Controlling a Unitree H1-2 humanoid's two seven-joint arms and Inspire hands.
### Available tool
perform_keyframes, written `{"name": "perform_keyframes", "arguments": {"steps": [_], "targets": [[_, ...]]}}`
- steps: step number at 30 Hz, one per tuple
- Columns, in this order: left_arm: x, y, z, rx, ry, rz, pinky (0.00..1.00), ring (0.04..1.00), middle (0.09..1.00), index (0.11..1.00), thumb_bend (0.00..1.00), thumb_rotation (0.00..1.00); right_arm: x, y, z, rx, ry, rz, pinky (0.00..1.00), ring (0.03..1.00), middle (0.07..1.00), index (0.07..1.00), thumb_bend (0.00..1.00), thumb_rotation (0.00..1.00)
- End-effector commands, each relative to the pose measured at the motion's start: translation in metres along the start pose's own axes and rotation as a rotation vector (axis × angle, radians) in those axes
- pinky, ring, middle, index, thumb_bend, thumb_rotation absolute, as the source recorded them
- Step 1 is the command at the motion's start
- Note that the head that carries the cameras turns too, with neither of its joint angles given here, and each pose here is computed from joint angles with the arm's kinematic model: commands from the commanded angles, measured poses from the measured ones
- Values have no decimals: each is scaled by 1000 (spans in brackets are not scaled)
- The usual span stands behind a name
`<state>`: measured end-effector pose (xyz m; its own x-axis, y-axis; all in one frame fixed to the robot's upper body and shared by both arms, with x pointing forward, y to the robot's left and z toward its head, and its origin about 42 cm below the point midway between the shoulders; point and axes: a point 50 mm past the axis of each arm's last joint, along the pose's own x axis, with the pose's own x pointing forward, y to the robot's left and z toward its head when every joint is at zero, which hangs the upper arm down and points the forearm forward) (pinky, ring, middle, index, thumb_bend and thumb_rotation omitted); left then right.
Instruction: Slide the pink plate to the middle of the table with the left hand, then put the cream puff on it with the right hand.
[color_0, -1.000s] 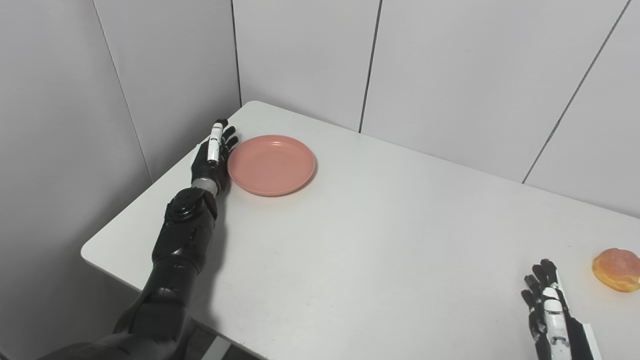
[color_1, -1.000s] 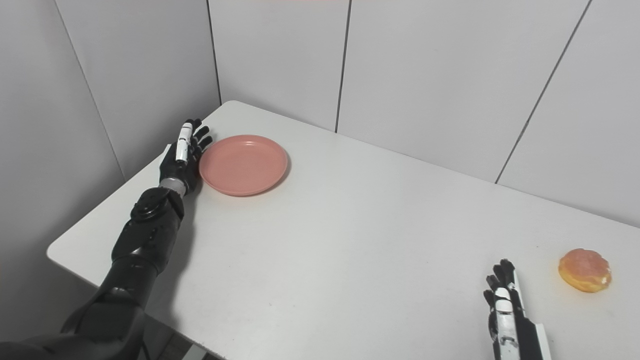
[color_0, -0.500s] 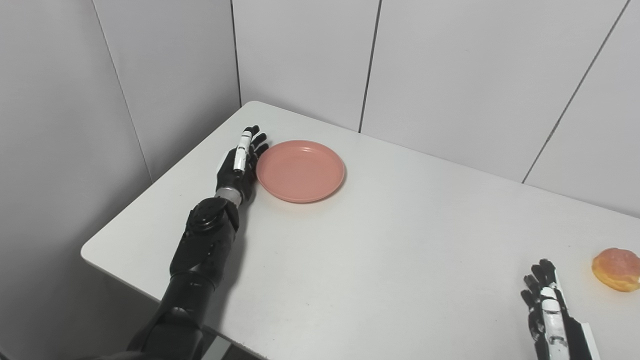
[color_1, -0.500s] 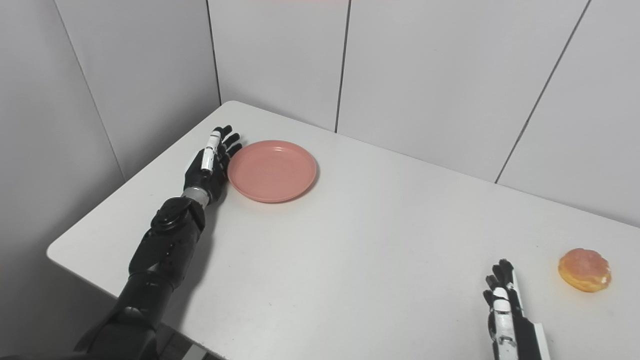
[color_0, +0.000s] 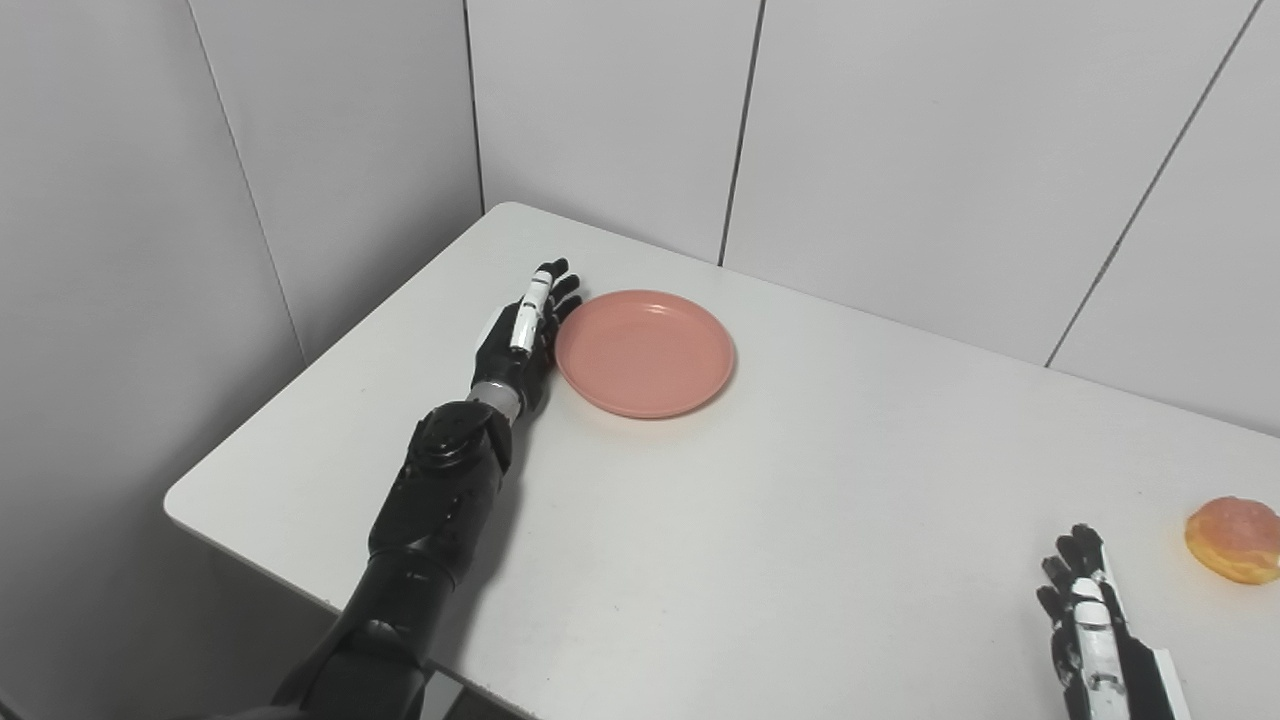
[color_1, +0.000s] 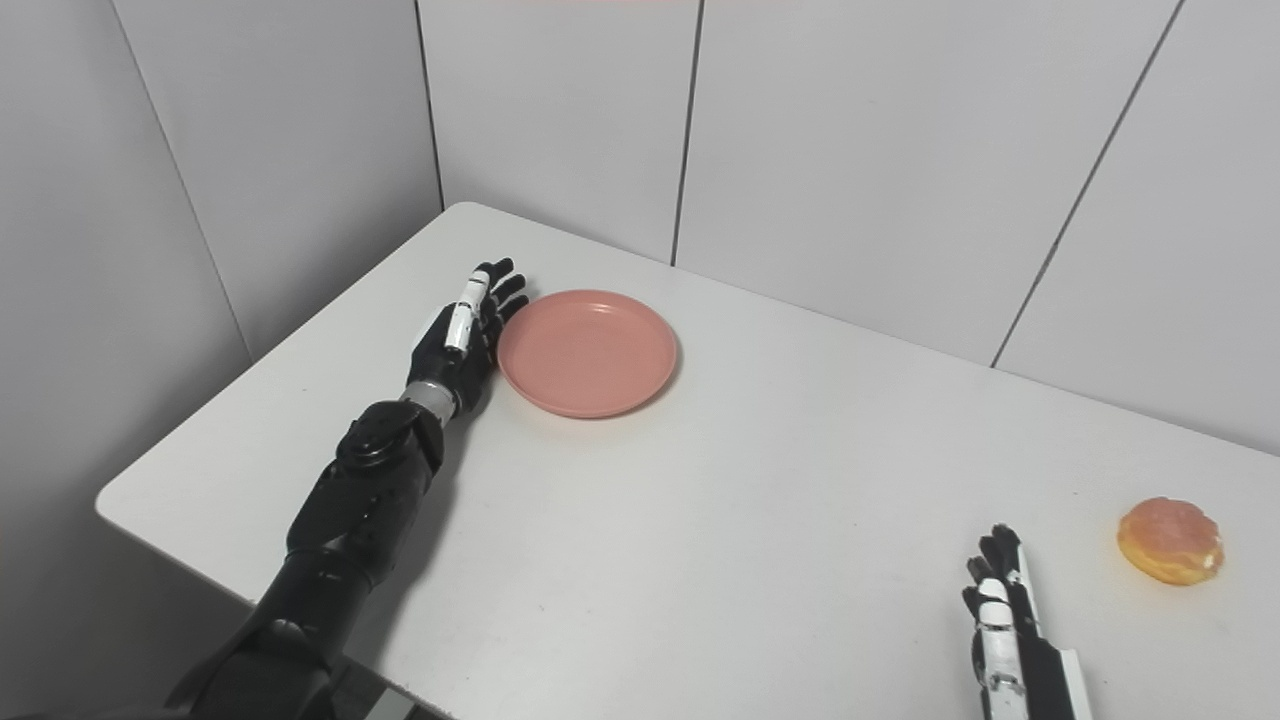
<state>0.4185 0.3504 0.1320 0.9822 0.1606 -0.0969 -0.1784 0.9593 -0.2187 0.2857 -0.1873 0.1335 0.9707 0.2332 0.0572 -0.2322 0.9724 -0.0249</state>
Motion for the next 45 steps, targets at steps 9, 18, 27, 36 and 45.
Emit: {"name": "perform_keyframes", "arguments": {"steps": [9, 18, 27, 36, 45], "targets": [[-1, -40, -28, -47, 117, -109, 953, 947, 944, 929, 369, 1000, 7, 6, 11, -26, -73, -2, 1000, 994, 997, 1000, 104, 1000], [-4, -58, -33, -87, 139, -146, 924, 933, 932, 922, 366, 1000, 6, 10, 12, -32, -69, -15, 991, 981, 985, 1000, 118, 1000], [-19, -79, -37, -85, 152, -219, 913, 925, 920, 915, 378, 1000, 7, 14, 13, -35, -60, -18, 977, 974, 985, 997, 143, 1000], [-31, -95, -37, -97, 168, -263, 926, 929, 925, 913, 380, 1000, 10, 19, 16, -44, -59, -32, 975, 970, 981, 990, 183, 1000], [-50, -114, -44, -78, 211, -321, 919, 920, 923, 916, 381, 1000, 13, 20, 21, -48, -68, -54, 943, 955, 973, 981, 199, 1000]]}}
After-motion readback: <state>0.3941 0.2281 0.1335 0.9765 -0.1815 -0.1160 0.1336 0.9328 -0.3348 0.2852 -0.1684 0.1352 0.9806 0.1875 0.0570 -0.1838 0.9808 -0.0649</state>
